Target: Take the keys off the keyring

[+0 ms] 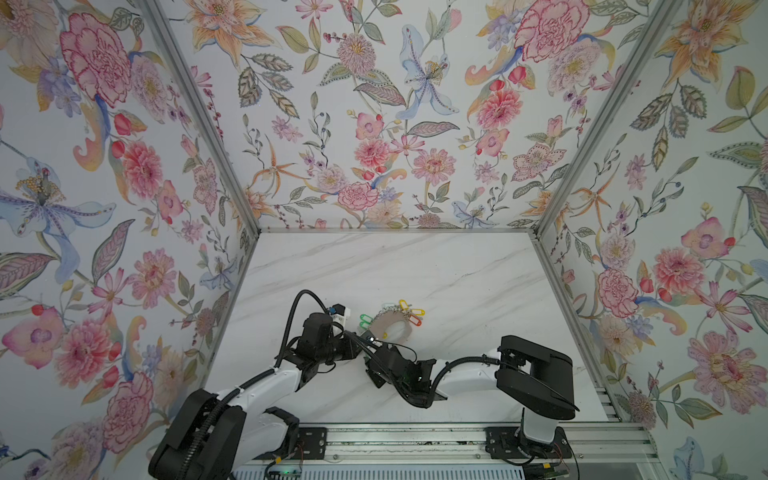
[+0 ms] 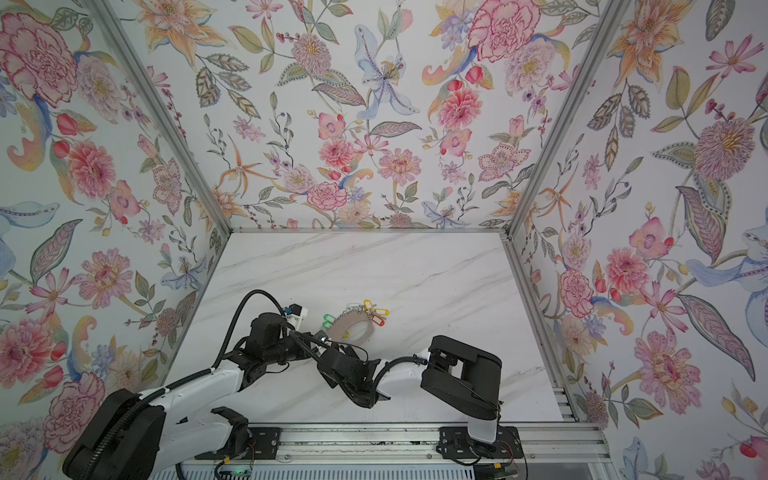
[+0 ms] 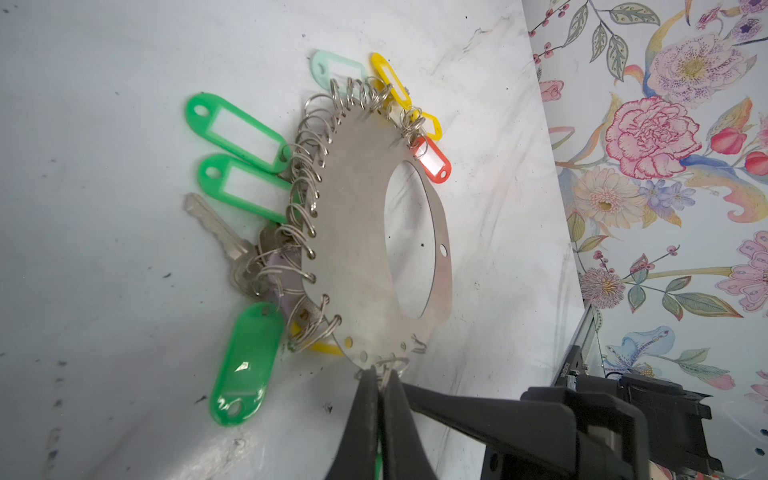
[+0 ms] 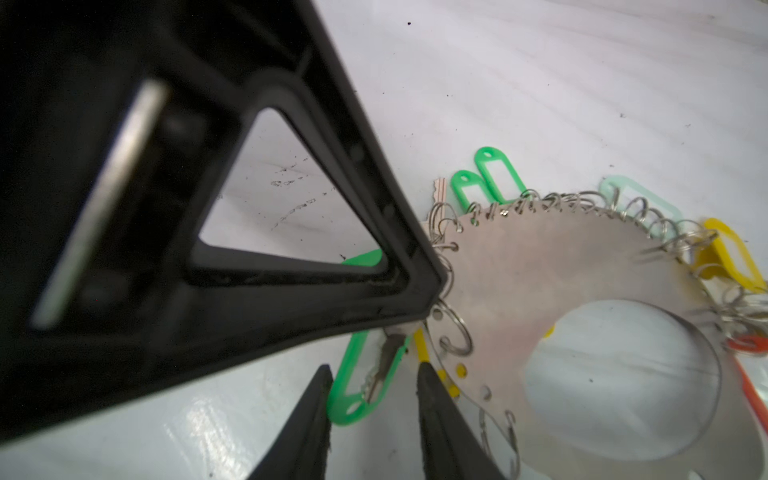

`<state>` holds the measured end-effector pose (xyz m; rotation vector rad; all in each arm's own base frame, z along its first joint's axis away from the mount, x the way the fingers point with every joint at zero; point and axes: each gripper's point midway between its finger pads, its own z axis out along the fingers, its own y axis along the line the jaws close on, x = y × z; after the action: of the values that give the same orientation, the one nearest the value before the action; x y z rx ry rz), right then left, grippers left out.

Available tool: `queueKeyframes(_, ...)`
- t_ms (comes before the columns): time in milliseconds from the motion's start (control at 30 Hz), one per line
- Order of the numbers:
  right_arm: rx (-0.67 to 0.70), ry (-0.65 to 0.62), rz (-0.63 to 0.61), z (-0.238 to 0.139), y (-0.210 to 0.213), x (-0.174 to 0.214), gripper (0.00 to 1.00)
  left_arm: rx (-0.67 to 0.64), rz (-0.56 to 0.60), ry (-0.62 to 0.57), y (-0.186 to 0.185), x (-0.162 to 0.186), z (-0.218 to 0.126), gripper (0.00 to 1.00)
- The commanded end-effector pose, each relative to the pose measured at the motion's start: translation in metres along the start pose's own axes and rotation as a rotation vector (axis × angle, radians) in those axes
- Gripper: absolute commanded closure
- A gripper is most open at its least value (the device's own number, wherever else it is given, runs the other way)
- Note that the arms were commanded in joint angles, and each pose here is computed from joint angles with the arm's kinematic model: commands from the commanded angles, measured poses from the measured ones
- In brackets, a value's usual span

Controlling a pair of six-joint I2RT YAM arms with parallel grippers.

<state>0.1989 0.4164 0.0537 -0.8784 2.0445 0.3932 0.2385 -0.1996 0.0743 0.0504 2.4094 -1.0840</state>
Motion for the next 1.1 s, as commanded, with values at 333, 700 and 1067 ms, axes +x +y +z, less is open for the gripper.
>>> queueKeyframes(333, 0.049, -0.084, 0.019, 0.005, 0.000, -0.030, 0.77, 0.027, -0.002, 0.020, -0.007, 0.002, 0.000, 1.00)
queueKeyframes(700, 0.056, -0.138, 0.013, 0.015, 0.003, -0.045, 0.75, 0.033, -0.003, 0.016, -0.007, 0.003, 0.000, 1.00)
queueKeyframes(1067, 0.070, -0.131, 0.030, 0.015, -0.004, -0.045, 0.90, 0.029, 0.003, 0.017, -0.007, 0.003, -0.001, 1.00)
